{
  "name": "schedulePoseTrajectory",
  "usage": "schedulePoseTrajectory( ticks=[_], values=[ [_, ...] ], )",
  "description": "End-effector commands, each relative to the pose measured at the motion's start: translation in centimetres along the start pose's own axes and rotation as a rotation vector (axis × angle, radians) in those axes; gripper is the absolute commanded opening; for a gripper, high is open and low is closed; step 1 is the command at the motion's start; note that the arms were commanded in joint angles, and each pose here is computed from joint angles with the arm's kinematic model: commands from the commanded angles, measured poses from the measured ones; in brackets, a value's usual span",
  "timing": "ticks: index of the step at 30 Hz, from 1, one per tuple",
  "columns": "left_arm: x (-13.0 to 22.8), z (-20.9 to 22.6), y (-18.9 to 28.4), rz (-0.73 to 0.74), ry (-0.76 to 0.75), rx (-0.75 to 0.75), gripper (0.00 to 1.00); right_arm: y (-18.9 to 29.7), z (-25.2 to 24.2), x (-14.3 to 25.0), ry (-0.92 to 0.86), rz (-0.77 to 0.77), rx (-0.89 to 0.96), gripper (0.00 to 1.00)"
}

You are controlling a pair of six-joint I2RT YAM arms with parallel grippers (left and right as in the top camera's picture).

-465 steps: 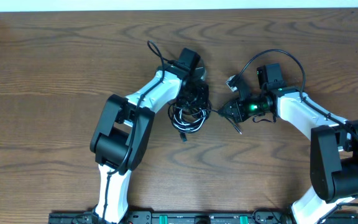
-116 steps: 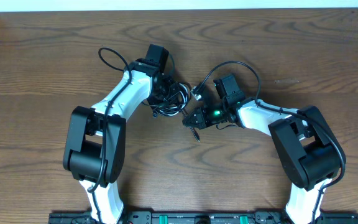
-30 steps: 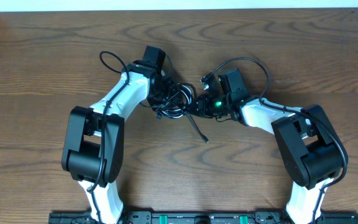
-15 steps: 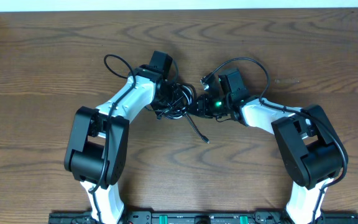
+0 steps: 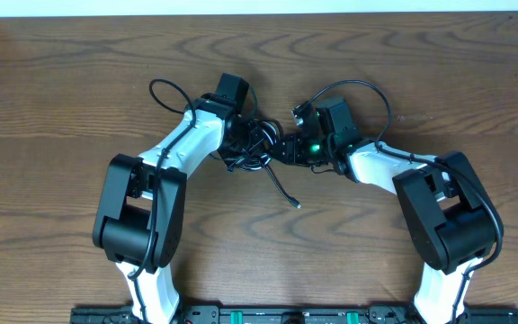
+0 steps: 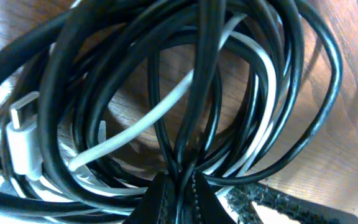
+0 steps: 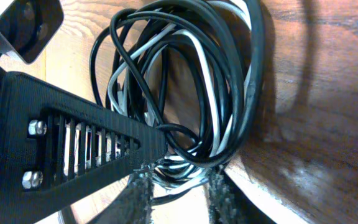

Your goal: Untangle cables

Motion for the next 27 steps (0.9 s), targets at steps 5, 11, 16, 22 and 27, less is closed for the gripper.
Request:
schedulePoseTrajectory(
  ticks=[5, 11, 16, 22, 27],
  values=[
    [1.0, -1.0, 0.6, 0.063, -0.103, 0.074, 0.08, -1.0, 0.3, -0.1, 0.018, -0.041, 0.065, 0.31],
    [1.1, -1.1, 0.9, 0.092, -0.095, 0.104, 0.07, -1.0, 3.7, 0.8, 0.095, 0.056, -0.172, 0.34],
    [1.2, -1.2, 1.0, 0.113, -0.087, 0.122, 0.07, -1.0, 3.6, 0.6, 0.097, 0.046, -0.165, 0.33],
    [1.6, -1.4, 0.8, 0.116, -0.042, 0.112, 0.07, -1.8, 4.1, 1.3, 0.114, 0.044, -0.136, 0.28],
    [1.1, -1.0, 0.7, 0.078, -0.027, 0.083, 0.07, -1.8, 4.6, 1.6, 0.103, 0.064, -0.154, 0.32]
  ],
)
Point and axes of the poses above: each gripper's point midway between its finger pads, its own y axis back along the fingers, its own z axis along the line the jaws close on, x = y × z, the point moved 5 cm from there along y, back along the fingers, and after that the axes turned 2 degrees about y, right-handed, at the moved point
